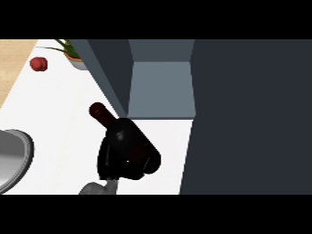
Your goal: Pick up the wine, place it into the cabinet and close the cabinet
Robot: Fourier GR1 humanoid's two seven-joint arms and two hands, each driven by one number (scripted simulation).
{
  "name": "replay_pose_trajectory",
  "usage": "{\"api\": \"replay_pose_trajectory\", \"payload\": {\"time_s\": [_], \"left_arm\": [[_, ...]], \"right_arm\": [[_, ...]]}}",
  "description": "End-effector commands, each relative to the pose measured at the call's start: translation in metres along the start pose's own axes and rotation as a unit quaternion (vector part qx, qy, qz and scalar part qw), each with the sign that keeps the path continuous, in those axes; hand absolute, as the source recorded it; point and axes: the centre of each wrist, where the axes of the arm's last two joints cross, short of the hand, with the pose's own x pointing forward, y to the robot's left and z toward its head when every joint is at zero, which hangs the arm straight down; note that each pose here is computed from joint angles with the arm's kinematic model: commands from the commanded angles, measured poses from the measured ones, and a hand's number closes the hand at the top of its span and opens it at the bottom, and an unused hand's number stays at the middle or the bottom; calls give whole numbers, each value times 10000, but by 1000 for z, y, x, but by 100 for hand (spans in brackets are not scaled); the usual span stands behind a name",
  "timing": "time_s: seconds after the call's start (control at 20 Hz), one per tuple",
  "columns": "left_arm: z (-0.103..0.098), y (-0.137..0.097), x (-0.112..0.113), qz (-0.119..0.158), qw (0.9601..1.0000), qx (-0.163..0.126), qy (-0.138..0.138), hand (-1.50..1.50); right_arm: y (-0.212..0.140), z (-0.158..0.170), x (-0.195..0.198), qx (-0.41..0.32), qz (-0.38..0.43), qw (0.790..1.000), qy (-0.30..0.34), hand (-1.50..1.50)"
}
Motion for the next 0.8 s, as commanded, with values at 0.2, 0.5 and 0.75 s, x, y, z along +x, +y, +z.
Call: {"api": "replay_pose_trajectory", "payload": {"time_s": [0.2,0.5,0.75], "left_arm": [[-22,0,-5,-16,9994,281,182,150],[-48,-13,-26,-89,9996,200,-159,150],[-45,-24,-32,-208,9995,106,-204,150]], "right_arm": [[0,5,-1,136,-152,9998,-67,-150],[16,-2,0,94,-231,9996,-140,-150],[-7,-6,-2,161,-261,9995,-83,-150]]}}
